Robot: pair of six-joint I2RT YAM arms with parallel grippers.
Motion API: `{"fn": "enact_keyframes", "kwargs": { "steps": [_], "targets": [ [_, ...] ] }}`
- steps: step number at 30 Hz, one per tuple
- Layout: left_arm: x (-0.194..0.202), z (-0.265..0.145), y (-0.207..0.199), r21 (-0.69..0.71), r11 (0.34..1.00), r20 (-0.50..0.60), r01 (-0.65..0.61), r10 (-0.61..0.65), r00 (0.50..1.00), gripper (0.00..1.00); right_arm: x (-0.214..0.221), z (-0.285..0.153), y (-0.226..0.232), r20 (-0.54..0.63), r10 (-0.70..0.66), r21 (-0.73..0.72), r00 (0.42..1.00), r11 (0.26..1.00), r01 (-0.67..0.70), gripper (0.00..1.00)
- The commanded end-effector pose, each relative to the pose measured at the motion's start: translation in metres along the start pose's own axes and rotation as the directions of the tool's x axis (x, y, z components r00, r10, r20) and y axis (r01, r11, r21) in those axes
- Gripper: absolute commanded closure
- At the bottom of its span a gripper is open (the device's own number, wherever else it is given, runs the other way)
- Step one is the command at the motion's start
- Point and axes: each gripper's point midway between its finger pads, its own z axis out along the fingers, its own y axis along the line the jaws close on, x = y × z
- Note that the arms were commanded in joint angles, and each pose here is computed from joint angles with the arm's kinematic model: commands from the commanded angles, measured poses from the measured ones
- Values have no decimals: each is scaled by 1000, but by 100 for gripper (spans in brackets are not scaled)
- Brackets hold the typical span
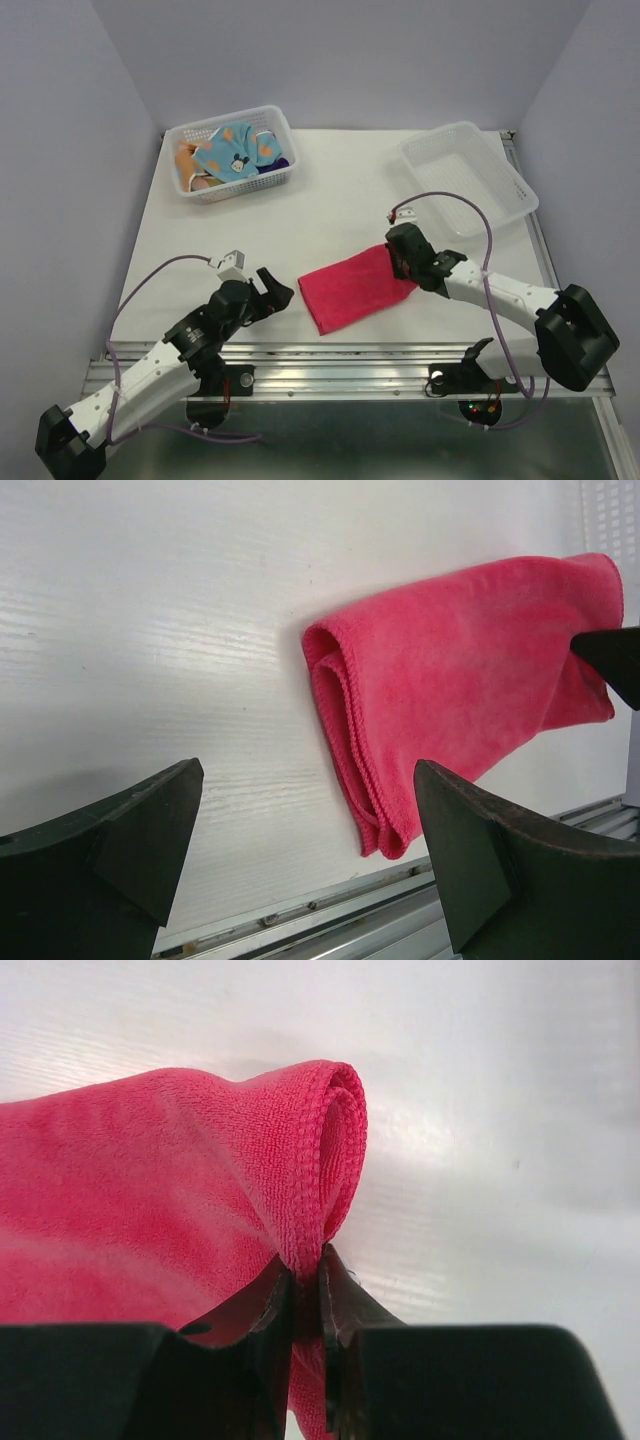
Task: Fold and stack the towels
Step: Neatly place the folded towel into the bin
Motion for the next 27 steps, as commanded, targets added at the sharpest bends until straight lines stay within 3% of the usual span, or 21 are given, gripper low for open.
{"fn": "enact_keyframes", "kwargs": {
  "steps": [1,4,5,7,11,16,19,27],
  "targets": [
    [-27,-8,-18,23,1000,84,13,-15,996,1,-82,-10,17,237,-254,-53,938,961,273,94],
    [-28,-7,-19,28,999,94,16,-19,995,1,-84,-8,19,242,-414,-76,878,894,442,98],
    [-31,-8,-21,30,999,100,14,-17,995,1,-84,-9,21,257,-495,-84,830,844,529,99],
    [-34,-9,-21,21,1000,107,8,-10,994,1,-91,-9,9,252,-572,-16,781,804,595,99],
    [-39,-9,-22,7,1000,124,6,-7,992,1,-95,-16,-11,255,-674,-20,693,713,701,99],
    [-46,-7,-23,-22,1000,143,-3,6,990,1,-122,-48,-44,321,-697,6,641,678,735,99],
    [-53,-6,-25,-37,999,158,-14,20,987,1,-131,-62,-68,297,-737,54,607,648,760,99],
    [-77,-4,-33,-110,993,209,-31,54,976,1,-153,-99,-81,349,-847,124,402,467,876,99]
  ]
}}
